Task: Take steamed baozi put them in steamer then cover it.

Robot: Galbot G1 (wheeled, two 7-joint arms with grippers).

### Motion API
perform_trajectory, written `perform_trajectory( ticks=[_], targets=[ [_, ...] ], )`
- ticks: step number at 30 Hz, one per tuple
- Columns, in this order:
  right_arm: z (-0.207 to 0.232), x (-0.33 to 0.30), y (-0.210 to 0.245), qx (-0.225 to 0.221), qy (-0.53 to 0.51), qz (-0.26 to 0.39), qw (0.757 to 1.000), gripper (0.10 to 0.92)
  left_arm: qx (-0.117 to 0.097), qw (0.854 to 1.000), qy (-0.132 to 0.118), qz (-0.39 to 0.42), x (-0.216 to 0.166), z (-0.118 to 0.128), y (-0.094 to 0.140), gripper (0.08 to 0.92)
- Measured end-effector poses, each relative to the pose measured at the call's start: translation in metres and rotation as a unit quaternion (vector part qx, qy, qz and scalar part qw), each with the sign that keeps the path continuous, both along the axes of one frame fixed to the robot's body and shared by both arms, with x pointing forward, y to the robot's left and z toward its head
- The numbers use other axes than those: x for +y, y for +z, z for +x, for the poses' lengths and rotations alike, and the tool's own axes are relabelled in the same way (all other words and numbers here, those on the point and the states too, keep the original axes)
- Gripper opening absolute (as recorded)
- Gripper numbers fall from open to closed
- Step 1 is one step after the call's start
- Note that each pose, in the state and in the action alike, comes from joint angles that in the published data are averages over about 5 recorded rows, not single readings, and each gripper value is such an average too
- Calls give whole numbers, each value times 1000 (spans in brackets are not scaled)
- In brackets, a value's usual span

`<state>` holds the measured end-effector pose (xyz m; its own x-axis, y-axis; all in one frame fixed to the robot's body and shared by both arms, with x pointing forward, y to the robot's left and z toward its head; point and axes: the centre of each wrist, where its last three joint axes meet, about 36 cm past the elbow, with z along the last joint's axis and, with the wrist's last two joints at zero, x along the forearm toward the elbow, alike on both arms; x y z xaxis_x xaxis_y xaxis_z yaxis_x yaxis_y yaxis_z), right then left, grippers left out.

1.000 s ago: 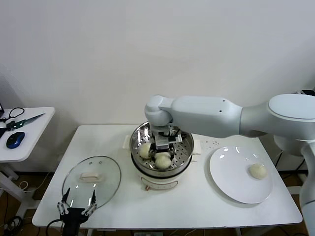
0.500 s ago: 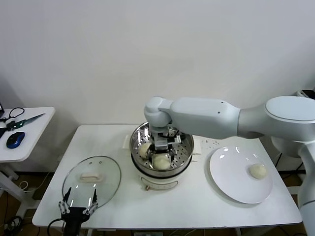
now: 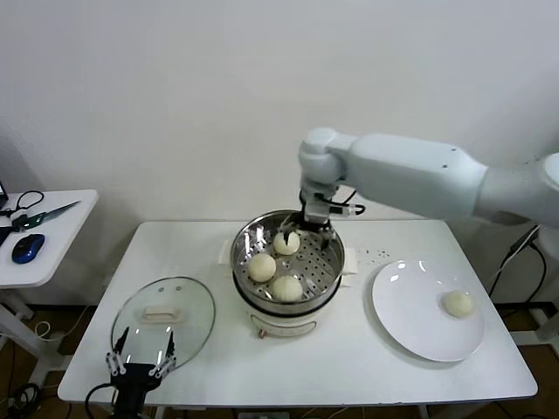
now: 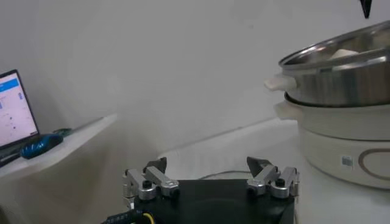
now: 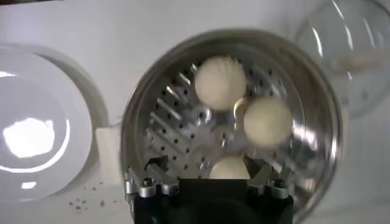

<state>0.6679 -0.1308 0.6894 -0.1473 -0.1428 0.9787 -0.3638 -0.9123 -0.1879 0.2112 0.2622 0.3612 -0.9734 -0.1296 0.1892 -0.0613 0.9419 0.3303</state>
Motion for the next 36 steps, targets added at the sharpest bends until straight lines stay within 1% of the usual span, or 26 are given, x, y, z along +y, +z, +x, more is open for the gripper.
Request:
perform_trajectory(
  ticks=[3,5,10,16,21,26,31,36],
  targets=[
    [1,-42,4,-3,-89,29,996,823,-3,1000,-3,1,-2,1,2,823],
    [1,-72,2,-2,-153,46,987,823,-4,1000,-4,2,-3,2,3,823],
    [-5,-149,-15,7,-295,70,953,823,-5,1000,-5,6,-3,1,5,823],
    [-22,-232,-59,29,-413,73,907,823,-4,1000,-4,8,-3,0,7,823],
    [-40,-284,-103,45,-476,67,876,823,-4,1000,-3,10,-5,2,8,823],
    [-53,-321,-141,55,-517,55,852,823,-2,1000,-4,12,-6,1,8,823],
    [-62,-349,-167,54,-545,40,836,823,2,1000,-3,15,-5,0,6,823],
    [-64,-366,-186,53,-563,27,824,823,5,1000,-2,16,-5,0,4,823]
  ],
)
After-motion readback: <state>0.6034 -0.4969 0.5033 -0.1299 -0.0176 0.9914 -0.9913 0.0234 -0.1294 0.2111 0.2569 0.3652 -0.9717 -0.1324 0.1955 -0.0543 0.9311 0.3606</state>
